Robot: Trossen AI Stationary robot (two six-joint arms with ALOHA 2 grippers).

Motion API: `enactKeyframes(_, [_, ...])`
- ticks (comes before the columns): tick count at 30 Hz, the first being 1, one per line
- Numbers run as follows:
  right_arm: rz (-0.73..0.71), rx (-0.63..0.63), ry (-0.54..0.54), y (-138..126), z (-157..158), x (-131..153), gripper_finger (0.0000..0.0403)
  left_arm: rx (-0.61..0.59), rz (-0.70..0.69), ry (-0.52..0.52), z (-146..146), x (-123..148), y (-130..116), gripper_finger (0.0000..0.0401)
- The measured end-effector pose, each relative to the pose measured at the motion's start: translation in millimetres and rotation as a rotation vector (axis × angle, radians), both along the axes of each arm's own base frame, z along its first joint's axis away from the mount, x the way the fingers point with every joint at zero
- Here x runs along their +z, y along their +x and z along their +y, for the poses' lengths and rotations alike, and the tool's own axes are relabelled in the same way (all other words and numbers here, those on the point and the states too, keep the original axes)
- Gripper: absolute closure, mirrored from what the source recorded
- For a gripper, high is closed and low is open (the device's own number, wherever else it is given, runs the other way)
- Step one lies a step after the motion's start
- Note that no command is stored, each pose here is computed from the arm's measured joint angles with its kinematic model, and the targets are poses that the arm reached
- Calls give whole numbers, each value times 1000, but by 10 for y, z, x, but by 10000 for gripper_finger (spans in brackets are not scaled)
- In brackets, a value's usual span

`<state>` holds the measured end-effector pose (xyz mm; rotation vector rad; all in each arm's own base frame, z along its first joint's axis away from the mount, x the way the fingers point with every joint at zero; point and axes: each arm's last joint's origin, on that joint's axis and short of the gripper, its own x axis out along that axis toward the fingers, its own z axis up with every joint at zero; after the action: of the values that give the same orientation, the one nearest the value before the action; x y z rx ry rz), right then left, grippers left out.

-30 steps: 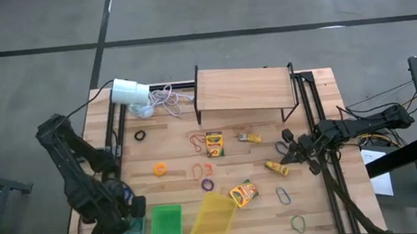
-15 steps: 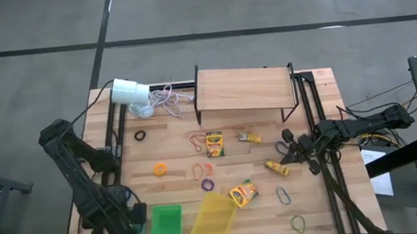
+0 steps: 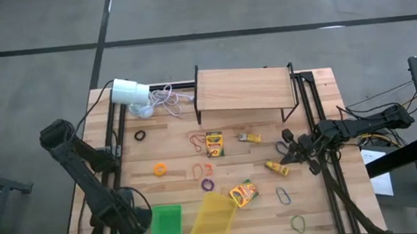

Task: Pick & Place Office Desk Supplies
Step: Put the blue rubberband into the blue bin, then put the orange rubberband into the blue bin

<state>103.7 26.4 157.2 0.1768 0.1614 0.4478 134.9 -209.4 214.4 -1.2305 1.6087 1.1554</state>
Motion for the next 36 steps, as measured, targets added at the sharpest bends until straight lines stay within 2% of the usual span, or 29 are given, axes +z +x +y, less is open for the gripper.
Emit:
enactKeyframes(5, [0,0,0,0,0,0,394,-3,0,-48,9,-182,-15,400])
enactKeyframes(9, [0,0,0,0,0,0,394,-8,-14,-66,4,-223,-12,394])
enactKeyframes(21, [0,0,0,0,0,0,394,-7,-54,-71,-8,-215,7,312])
enactKeyframes(24, [0,0,0,0,0,0,394,-6,-55,-73,-6,-209,5,303])
enactKeyframes(33, [-1,0,0,0,0,1,394,34,-139,-141,129,57,-11,302])
enactKeyframes(36, [0,0,0,0,0,0,394,62,-185,-124,248,169,-32,302])
